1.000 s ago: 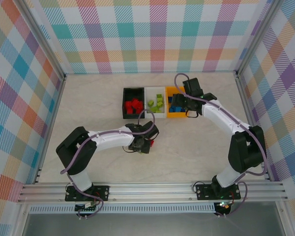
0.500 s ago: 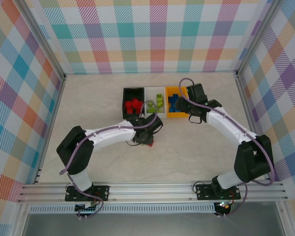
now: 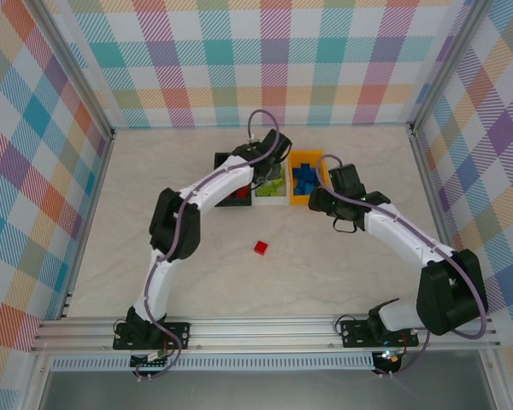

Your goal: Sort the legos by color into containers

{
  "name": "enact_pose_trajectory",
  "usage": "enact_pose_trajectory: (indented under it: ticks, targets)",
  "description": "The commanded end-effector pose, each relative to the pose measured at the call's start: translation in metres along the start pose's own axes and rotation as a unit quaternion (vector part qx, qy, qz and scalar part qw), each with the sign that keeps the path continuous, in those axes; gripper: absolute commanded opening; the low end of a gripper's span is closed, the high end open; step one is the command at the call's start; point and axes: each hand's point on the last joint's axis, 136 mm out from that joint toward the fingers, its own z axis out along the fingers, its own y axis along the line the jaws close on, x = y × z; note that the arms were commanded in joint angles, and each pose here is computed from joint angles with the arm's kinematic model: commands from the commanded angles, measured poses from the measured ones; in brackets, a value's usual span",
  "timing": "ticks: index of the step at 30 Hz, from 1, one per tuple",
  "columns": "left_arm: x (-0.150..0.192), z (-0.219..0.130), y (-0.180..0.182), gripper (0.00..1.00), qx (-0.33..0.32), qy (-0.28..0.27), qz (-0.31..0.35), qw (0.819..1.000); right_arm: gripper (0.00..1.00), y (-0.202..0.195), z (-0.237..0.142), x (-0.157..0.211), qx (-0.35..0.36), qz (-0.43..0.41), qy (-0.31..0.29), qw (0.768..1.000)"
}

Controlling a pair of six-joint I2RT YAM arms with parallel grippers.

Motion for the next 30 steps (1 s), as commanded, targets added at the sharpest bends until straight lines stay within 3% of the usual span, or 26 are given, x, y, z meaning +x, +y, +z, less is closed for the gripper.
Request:
enact_pose_trajectory:
  ticks: [1, 2, 8, 12, 15, 20, 25, 30]
  targets:
    - [-0.005, -0.004, -0.005, 0.17, -0.013, 0.004, 0.016, 1.0, 0.69, 0.02, -0.01, 0.015, -0.053, -0.027, 0.001, 0.998]
    - [-0.007, -0.003, -0.007, 0.22, -0.01, 0.004, 0.015, 1.0, 0.7, 0.026, -0.012, 0.022, -0.067, -0.037, 0.005, 0.997]
    - [-0.027, -0.037, -0.018, 0.74, 0.038, -0.015, -0.011, 0.999, 0.76, 0.081, -0.023, 0.078, -0.169, -0.148, 0.055, 0.973]
    - [-0.046, -0.092, -0.007, 0.92, 0.075, -0.054, -0.042, 0.995, 0.78, 0.11, -0.008, 0.107, -0.184, -0.212, 0.092, 0.956]
    - [-0.041, -0.129, 0.02, 1.0, 0.087, -0.08, -0.061, 0.991, 0.78, 0.127, 0.014, 0.125, -0.172, -0.254, 0.117, 0.944]
    - [-0.002, -0.172, 0.081, 1.0, 0.08, -0.097, -0.086, 0.988, 0.78, 0.142, 0.054, 0.139, -0.134, -0.294, 0.135, 0.937]
    - [0.063, -0.183, 0.154, 1.0, 0.037, -0.092, -0.112, 0.989, 0.76, 0.141, 0.075, 0.143, -0.089, -0.308, 0.144, 0.936]
    - [0.107, -0.186, 0.199, 1.0, 0.001, -0.076, -0.126, 0.989, 0.69, 0.14, 0.08, 0.164, -0.085, -0.328, 0.169, 0.926]
